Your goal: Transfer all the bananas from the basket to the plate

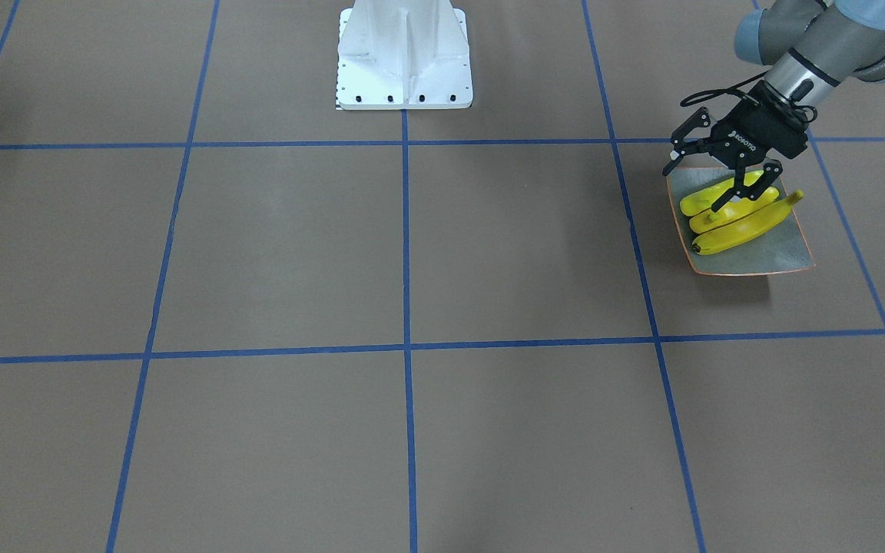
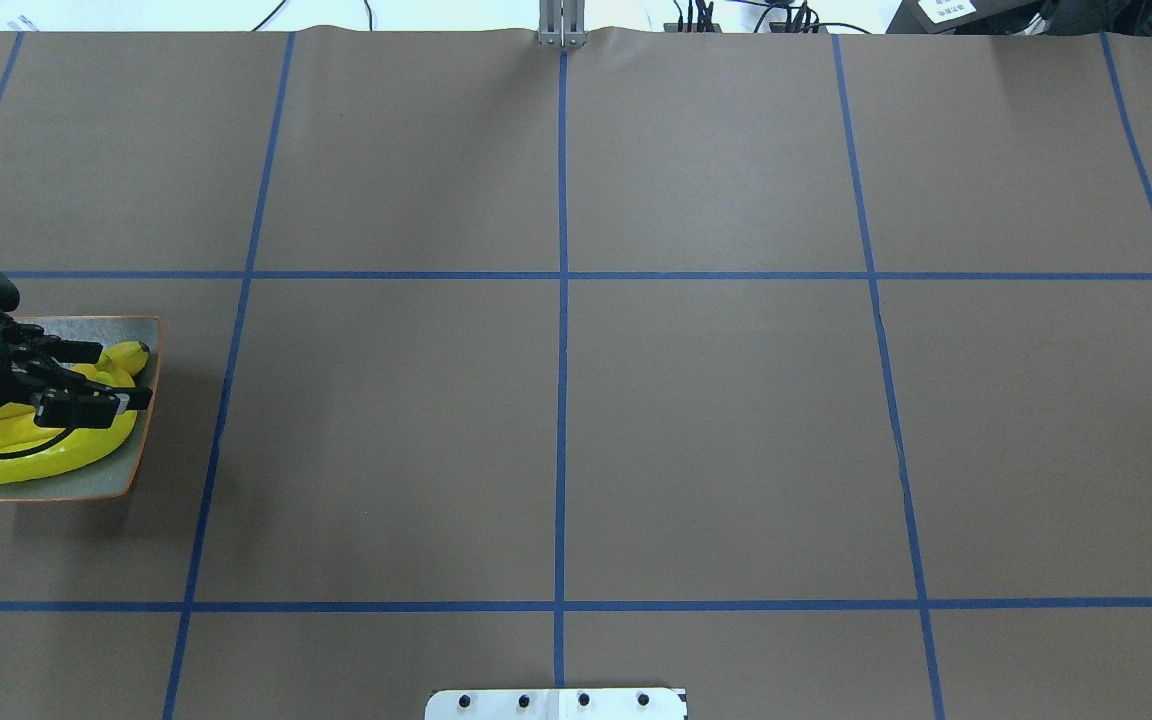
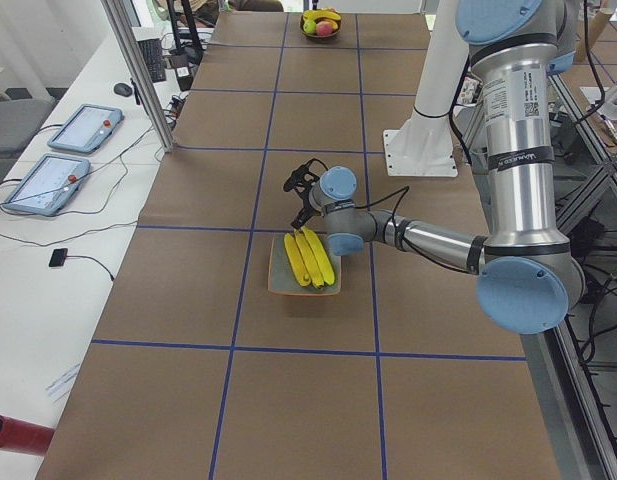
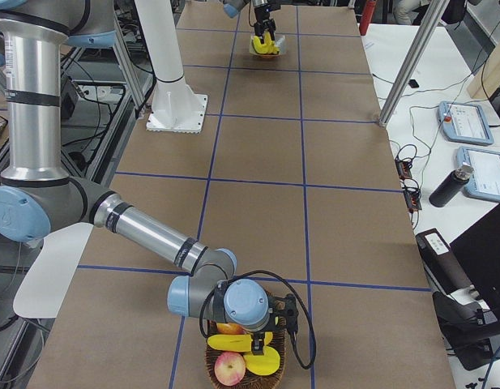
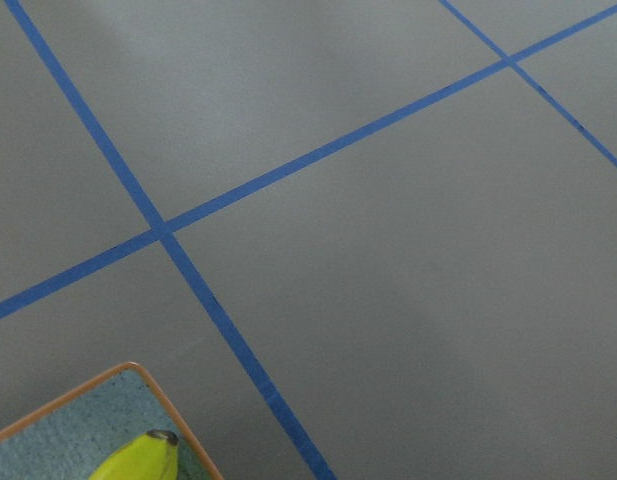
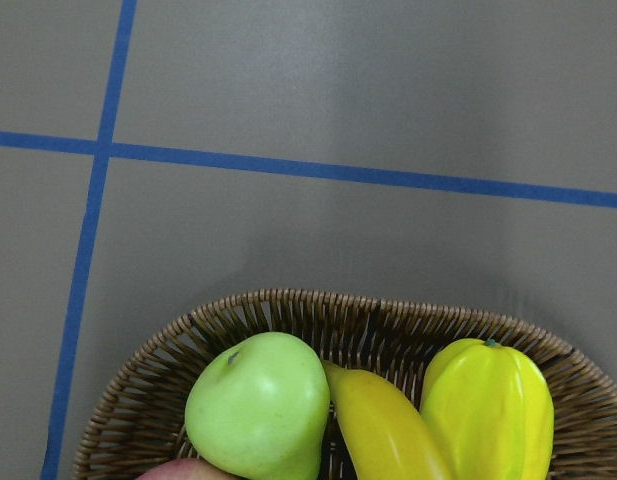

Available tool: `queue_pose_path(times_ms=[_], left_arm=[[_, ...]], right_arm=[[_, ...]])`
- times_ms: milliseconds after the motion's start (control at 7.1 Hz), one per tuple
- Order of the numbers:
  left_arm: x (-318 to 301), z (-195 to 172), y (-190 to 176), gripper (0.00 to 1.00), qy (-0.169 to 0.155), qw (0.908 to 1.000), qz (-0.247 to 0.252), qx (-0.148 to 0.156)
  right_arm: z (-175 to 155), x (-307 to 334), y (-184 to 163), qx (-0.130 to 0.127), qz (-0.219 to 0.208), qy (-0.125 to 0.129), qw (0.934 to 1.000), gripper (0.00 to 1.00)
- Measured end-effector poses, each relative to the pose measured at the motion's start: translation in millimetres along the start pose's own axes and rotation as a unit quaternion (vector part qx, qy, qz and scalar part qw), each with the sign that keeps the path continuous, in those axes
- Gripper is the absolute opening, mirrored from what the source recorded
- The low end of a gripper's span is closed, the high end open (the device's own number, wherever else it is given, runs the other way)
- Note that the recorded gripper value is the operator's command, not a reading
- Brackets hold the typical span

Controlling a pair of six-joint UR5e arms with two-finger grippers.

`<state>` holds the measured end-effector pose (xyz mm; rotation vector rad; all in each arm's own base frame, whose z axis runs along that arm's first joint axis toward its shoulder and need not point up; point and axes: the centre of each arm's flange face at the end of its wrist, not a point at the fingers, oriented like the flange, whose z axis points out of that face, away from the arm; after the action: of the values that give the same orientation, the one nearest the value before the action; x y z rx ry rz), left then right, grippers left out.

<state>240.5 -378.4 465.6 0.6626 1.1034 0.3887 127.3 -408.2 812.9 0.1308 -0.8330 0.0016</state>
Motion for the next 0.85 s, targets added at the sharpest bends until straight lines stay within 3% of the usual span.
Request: queue_pose_path(times_ms=[282,564,846], left_arm=[[1.6,2.0,-3.8,1.00,0.002,1.0000,0.002,0.002],[2.3,2.8,-5.4,1.00,0.003,1.0000,0.002,0.004],[2.7,2.9,-5.2,1.00,0.005,1.0000,0.002,0.002]], right_arm=[[11.2,10.0,13.2,-0.011,0.009,-0.004,0.9999,0.81],[16.2,17.1,18.7,-0.019,0.006,0.012,0.9997,0.71],[22.3,19.5,20.9,-0.029,0.005,0.022,0.9993,0.69]])
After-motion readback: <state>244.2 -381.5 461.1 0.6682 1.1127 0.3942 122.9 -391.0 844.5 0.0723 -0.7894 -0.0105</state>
